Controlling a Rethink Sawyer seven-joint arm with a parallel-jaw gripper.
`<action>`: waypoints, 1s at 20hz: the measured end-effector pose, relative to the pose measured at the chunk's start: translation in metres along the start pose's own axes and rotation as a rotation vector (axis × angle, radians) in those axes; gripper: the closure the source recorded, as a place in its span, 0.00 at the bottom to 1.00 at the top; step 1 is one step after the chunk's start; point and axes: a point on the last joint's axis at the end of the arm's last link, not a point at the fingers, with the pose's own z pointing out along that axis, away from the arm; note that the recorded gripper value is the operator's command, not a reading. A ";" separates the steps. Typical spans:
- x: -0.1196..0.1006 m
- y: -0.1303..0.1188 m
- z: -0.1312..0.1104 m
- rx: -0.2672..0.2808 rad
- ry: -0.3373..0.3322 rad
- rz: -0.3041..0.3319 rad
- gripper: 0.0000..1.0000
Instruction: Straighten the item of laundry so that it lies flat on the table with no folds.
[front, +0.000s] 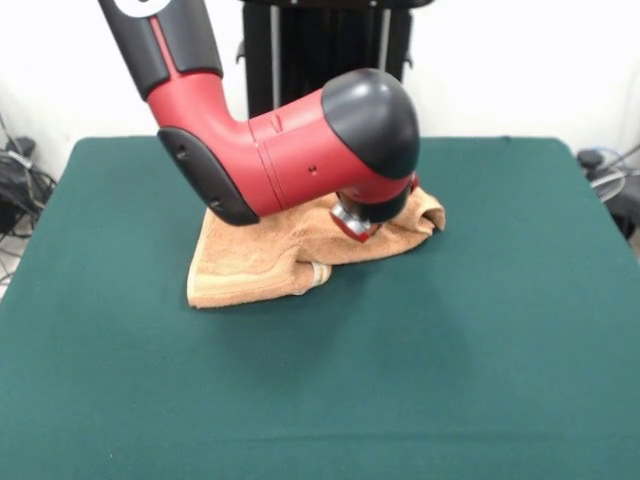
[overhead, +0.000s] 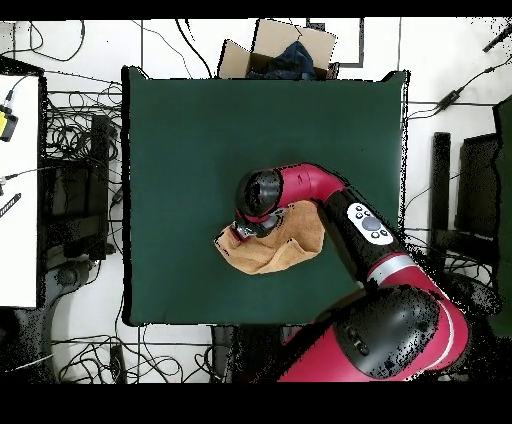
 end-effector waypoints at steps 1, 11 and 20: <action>0.000 0.000 0.000 0.000 0.000 0.000 1.00; 0.001 -0.001 0.000 -0.001 -0.002 0.002 1.00; 0.002 -0.002 0.000 -0.005 -0.006 0.004 1.00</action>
